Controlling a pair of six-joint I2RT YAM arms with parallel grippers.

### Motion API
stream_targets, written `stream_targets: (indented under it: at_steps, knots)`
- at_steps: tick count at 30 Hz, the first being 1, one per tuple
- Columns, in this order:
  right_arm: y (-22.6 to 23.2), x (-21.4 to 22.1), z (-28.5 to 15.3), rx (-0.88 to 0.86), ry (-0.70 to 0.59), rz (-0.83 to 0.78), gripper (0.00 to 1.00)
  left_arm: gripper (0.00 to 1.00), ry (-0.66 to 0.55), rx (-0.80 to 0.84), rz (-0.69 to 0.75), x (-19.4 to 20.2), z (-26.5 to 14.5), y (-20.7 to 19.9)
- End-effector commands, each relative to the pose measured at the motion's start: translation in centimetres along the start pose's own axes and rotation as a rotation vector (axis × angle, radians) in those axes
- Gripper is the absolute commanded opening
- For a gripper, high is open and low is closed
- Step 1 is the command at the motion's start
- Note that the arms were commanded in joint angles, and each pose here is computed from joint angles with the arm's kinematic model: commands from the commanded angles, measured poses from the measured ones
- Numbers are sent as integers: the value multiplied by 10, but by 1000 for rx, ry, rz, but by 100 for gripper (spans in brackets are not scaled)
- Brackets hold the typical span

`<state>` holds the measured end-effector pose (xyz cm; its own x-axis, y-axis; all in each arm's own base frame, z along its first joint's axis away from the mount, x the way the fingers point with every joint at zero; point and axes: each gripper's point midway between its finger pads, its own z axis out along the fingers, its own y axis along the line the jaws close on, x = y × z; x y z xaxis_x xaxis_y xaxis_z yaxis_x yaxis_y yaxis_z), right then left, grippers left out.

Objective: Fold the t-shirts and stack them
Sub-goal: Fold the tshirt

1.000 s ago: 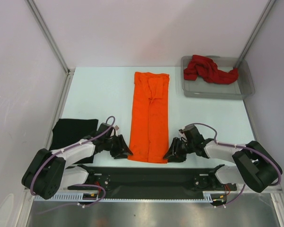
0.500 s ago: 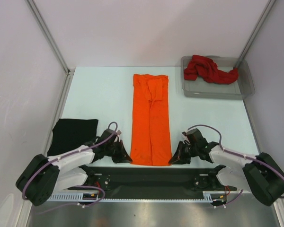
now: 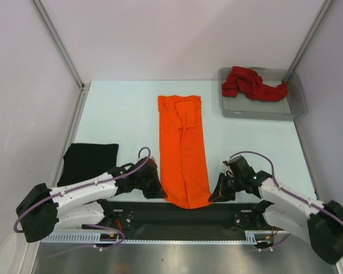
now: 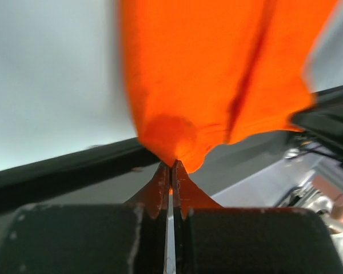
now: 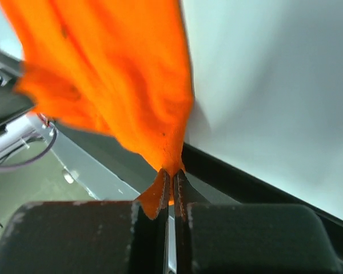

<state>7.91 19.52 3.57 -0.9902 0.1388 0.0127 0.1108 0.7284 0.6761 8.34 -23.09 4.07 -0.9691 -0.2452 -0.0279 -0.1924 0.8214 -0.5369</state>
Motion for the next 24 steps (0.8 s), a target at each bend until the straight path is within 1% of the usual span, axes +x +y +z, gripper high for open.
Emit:
stream_targets:
  at_steps: [1, 2, 3, 4, 6, 7, 8, 9, 10, 11, 14, 15, 16, 17, 19, 21, 22, 24]
  knots:
    - [33, -40, -9, -10, -34, -69, 0, 0, -113, 43, -15, -39, -19, -45]
    - [39, -49, -10, -13, -40, -76, 0, 0, -117, 52, -11, -45, -22, -51]
    - [46, -60, -13, -17, -39, -105, 0, 0, -144, 57, -6, -64, -25, -58]
    - [60, -82, -16, -23, -64, -114, 0, 0, -158, 62, -3, -74, -28, -61]
    - [69, -106, -18, -15, -66, -145, 0, 0, -167, 64, -7, -95, -30, -64]
    - [73, -117, -18, -13, -66, -147, 0, 0, -194, 54, -13, -121, -31, -63]
    - [82, -144, -16, -11, -77, -140, 0, 1, -204, 56, -14, -133, -32, -64]
    - [83, -155, -15, -5, -78, -148, 0, 0, -202, 67, -12, -143, -33, -67]
    - [86, -168, -12, -4, -80, -149, 0, 0, -218, 56, -8, -167, -31, -67]
    - [90, -189, -7, -5, -78, -139, 0, 0, -218, 54, -2, -178, -30, -68]
    - [95, -216, 1, -3, -64, -134, 0, 0, -192, 19, 11, -215, -19, -64]
    - [98, -233, 6, -3, -69, -131, 0, 0, -188, 19, 13, -222, -17, -65]
    - [99, -240, 8, -3, -68, -133, 0, 0, -202, 38, 25, -238, -22, -70]
    - [99, -248, 9, 1, -68, -133, 0, 0, -182, 20, 15, -244, -11, -64]
    - [99, -264, 12, 2, -70, -123, 0, 0, -187, 29, 20, -259, -12, -67]
    - [94, -272, 17, -2, -54, -104, 0, 0, -168, 25, 13, -266, -3, -65]
    - [100, -280, 15, -12, -65, -116, 0, 0, -177, 35, 13, -272, -5, -69]
    - [98, -286, 16, -8, -58, -111, 0, 0, -178, 35, 6, -280, -2, -68]
